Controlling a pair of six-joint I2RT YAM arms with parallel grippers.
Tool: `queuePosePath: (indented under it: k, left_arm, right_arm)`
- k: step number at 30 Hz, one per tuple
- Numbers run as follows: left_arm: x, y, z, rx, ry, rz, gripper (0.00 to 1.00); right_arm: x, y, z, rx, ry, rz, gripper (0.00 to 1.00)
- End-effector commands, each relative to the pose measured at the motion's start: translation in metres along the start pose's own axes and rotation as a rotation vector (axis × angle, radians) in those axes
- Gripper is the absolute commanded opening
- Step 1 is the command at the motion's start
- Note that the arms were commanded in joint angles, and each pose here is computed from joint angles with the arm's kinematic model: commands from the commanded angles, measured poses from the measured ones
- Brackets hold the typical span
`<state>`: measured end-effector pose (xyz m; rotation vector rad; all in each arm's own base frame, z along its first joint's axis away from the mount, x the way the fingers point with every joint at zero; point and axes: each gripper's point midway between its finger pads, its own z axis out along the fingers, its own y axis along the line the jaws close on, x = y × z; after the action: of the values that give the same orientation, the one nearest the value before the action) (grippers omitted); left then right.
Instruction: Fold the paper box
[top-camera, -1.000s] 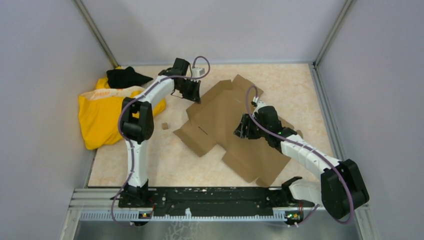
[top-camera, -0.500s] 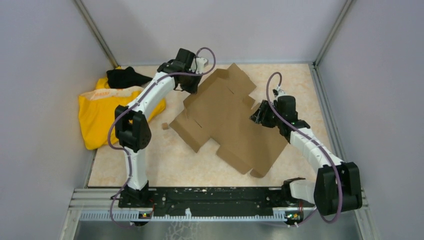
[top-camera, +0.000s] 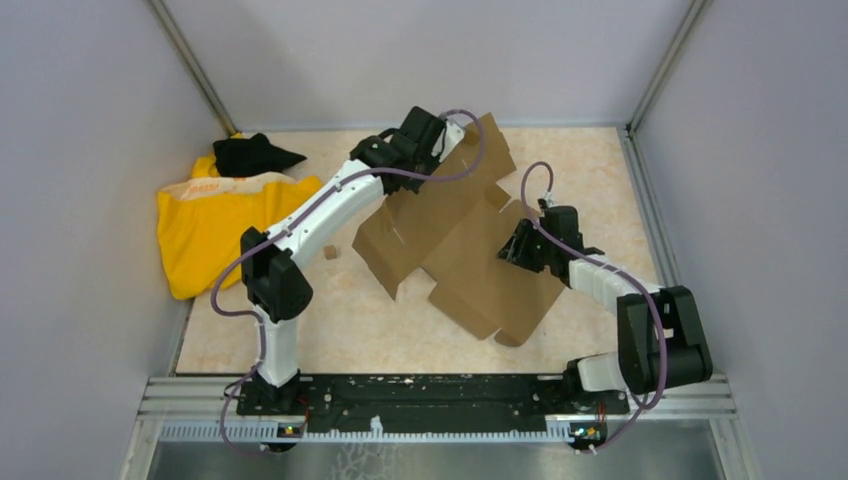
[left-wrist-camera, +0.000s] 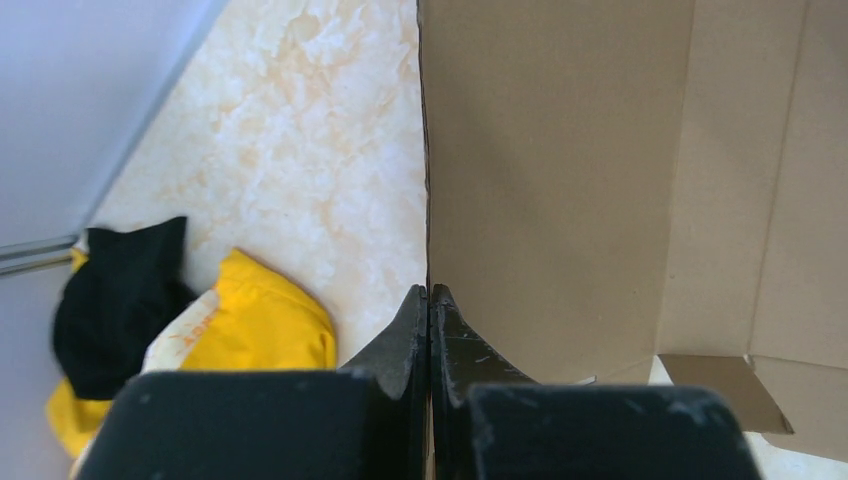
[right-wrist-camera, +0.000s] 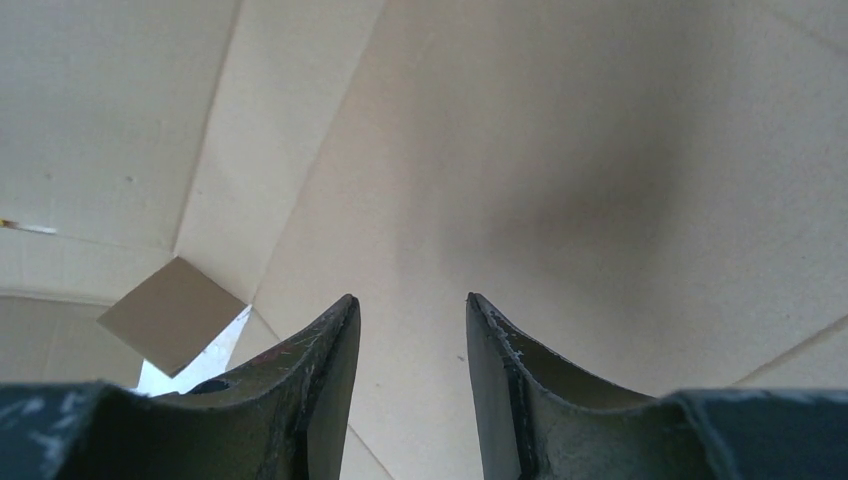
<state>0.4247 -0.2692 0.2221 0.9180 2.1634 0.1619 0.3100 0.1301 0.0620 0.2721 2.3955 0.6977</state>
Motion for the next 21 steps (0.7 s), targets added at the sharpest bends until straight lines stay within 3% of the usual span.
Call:
queuePosePath:
  k: [1,13,21]
  left_arm:
    - [-0.011,0.014,-0.021,-0.162,-0.002,0.087,0.00]
    - [-0.018,-0.017,-0.033,-0.316,-0.012,0.293,0.00]
    - [0.000,-0.032,-0.039,-0.350,-0.004,0.354,0.00]
  right_arm:
    - [-0.006,0.000,0.010,-0.030,-0.049,0.032,0.43]
    - [0.052,0.013,0.032,-0.122,0.055,0.093,0.42]
    - [0.056,0.037,0.017,-0.183,0.056,0.090,0.42]
